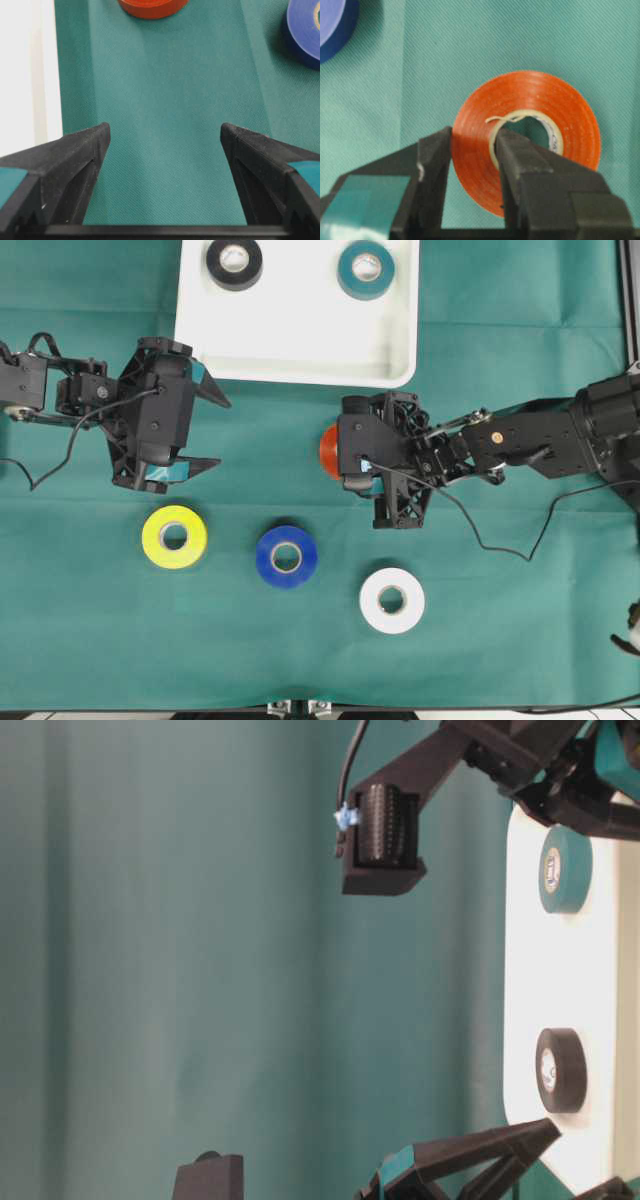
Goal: Put the tape alternately from left to right into the white case.
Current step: 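Grip the red roll with the right gripper and carry it to the tray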
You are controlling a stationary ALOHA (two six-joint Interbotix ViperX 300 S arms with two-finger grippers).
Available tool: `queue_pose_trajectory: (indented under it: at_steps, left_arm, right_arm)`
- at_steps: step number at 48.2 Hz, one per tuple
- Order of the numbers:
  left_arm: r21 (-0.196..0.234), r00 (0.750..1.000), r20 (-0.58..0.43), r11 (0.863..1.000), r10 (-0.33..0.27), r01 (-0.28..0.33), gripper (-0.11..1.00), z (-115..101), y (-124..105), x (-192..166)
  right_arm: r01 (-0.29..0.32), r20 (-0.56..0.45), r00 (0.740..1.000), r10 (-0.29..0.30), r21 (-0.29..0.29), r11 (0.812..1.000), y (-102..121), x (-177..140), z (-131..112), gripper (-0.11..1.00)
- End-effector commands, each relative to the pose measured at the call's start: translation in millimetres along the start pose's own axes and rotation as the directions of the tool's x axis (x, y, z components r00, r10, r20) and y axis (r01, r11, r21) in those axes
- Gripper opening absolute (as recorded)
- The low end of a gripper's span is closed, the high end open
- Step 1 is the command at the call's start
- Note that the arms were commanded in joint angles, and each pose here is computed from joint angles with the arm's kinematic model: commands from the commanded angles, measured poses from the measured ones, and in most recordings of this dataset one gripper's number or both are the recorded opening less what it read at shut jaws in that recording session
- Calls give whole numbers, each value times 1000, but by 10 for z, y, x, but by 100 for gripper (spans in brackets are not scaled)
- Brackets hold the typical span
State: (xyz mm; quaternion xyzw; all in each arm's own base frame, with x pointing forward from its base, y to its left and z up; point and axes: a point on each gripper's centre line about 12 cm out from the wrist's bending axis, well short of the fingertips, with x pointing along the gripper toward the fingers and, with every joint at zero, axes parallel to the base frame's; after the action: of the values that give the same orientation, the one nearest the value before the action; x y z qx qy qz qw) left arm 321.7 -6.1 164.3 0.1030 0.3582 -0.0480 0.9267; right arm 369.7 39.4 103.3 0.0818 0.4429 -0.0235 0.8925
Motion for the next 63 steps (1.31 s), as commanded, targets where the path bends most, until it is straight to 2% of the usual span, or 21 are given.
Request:
queue_pose_trajectory:
  at_steps: [1,17,35,49,63]
  left_arm:
    - [-4,1000,20,1000,3,-3,70,24,0,-48]
    - [-1,1000,21,1000,4,-4,70,26,1,-48]
    - [1,1000,21,1000,2,-2,70,27,-4,-48]
    - [-1,1000,21,1000,4,-4,70,26,1,-48]
    - [-1,1000,21,1000,4,-4,70,26,1,-48]
  right_arm:
    - [-18,55,998,18,4,1000,49,-98,167,26]
    - [-38,140,989,38,-5,999,103,-317,410,26]
    - [6,205,979,9,-71,997,45,-411,731,26]
    - [52,297,955,-13,-126,991,-246,-386,1014,26]
    - [36,386,923,1,-87,996,-650,-216,1196,26]
